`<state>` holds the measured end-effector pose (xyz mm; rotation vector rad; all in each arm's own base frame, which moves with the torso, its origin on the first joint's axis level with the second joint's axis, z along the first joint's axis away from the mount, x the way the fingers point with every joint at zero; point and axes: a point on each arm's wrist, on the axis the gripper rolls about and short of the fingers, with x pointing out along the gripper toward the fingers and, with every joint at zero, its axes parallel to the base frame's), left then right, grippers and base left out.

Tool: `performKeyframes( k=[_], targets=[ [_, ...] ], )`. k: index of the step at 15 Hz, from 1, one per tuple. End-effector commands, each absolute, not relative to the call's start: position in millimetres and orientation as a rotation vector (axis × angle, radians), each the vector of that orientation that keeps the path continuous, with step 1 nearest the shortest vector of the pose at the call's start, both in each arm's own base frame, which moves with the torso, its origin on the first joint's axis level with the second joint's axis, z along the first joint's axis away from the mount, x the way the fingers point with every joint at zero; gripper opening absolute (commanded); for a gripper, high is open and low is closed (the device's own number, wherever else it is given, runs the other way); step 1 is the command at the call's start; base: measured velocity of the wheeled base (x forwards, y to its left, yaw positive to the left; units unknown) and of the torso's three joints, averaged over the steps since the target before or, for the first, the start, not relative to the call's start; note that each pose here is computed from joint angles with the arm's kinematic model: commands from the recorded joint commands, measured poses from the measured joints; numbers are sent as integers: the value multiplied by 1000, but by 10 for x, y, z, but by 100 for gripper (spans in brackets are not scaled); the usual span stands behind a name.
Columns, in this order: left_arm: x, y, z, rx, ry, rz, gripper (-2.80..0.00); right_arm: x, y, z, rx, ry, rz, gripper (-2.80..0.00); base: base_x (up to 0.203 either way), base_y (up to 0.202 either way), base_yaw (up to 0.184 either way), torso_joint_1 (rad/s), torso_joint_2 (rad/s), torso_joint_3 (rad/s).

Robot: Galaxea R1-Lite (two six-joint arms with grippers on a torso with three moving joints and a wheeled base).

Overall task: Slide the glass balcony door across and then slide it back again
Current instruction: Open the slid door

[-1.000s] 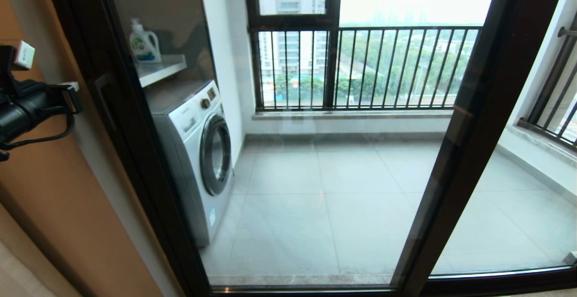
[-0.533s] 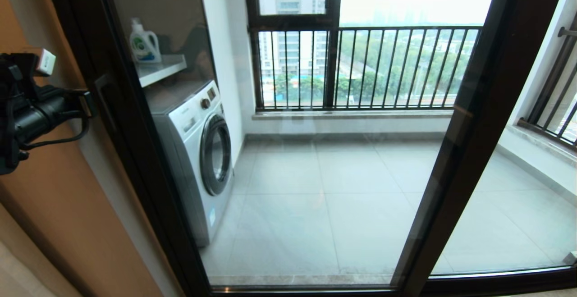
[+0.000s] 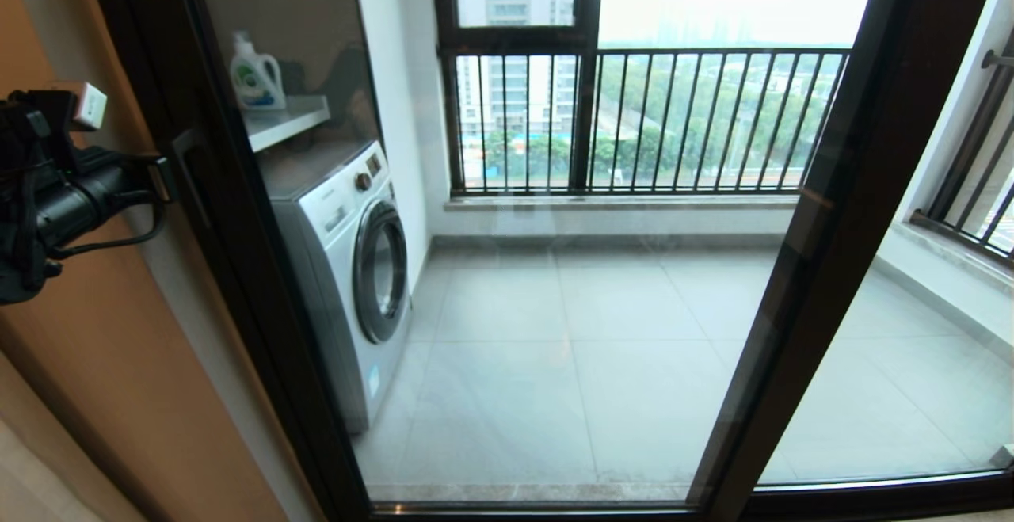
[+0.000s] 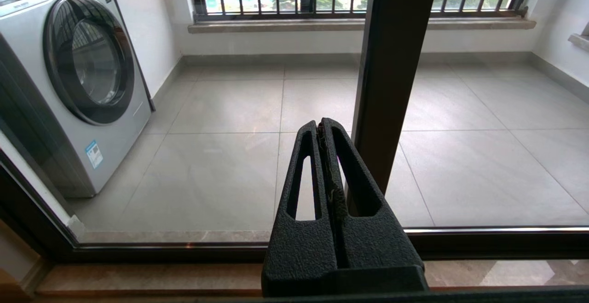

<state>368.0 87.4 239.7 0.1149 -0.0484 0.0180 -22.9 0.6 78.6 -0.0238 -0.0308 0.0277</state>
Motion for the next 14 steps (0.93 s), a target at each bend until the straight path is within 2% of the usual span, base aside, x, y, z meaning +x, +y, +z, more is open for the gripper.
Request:
performKeyframes(
  k=[1, 14],
  targets=[
    [3686, 805, 2419, 120, -60, -5, -280, -219, 6, 752, -25, -19, 29, -280, 0, 0, 0, 0, 0, 0],
    [3681, 376, 2500, 130, -81, -81, -280, -219, 6, 753, -24, -19, 29, -280, 0, 0, 0, 0, 0, 0]
  ],
)
